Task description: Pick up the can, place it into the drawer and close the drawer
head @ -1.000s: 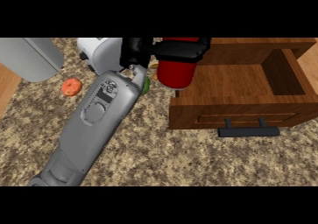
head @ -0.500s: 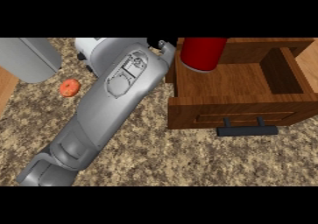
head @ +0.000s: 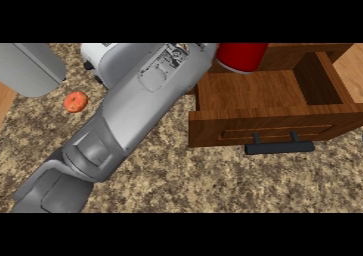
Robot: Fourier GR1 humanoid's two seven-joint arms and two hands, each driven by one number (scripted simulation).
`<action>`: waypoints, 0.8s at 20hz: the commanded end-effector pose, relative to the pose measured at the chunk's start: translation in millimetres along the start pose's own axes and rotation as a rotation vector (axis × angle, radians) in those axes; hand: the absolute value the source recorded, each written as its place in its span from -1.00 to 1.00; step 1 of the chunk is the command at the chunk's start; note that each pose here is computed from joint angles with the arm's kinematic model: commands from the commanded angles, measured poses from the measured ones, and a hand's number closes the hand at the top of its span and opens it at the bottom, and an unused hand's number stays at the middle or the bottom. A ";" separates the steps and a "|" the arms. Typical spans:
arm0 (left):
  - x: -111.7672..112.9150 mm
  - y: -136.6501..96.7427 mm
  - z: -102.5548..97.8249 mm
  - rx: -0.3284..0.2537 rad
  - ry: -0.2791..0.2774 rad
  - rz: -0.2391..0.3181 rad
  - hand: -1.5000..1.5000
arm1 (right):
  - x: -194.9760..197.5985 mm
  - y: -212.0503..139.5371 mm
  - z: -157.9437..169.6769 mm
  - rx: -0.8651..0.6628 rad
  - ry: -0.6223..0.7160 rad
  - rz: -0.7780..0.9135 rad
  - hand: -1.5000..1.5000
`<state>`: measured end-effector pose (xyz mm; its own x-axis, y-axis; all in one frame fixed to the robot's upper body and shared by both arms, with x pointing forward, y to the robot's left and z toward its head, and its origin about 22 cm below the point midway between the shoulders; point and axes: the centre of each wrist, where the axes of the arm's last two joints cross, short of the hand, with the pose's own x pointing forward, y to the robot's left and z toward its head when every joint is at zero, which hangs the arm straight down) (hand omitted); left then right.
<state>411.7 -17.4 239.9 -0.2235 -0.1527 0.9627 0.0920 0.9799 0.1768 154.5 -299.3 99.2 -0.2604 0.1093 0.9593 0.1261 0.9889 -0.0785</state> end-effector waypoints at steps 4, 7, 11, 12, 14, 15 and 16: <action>-3.2 0.4 -13.2 -0.010 0.024 -0.020 1.00 | -3.4 7.9 -6.8 0.021 -0.001 -0.010 -1.00; -7.9 -13.5 -2.3 0.030 0.031 -0.042 1.00 | 0.8 5.2 -12.6 0.021 -0.009 -0.004 -1.00; -24.4 -6.8 -7.3 0.025 0.022 -0.077 1.00 | -6.4 3.8 -21.1 0.038 0.002 0.005 -1.00; -39.2 -5.7 -4.2 0.044 0.014 -0.106 1.00 | 1.0 1.0 -23.1 0.029 -0.014 -0.002 -1.00; -35.5 -7.7 -3.8 0.043 0.020 -0.087 1.00 | -4.0 5.7 -18.2 0.018 -0.007 0.021 -1.00; -28.4 -9.9 -5.8 0.044 0.005 -0.113 1.00 | -3.0 5.6 -30.5 0.023 -0.011 -0.009 -1.00; -39.1 -5.2 -6.5 0.053 0.030 -0.105 1.00 | 4.3 7.1 -15.2 0.032 -0.001 -0.004 -1.00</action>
<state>423.0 -20.4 209.5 -0.2083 -0.2418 0.9477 0.0365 0.9664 0.2545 173.2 -296.6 102.8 -0.2651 0.1107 0.9578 0.1036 0.9909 -0.0859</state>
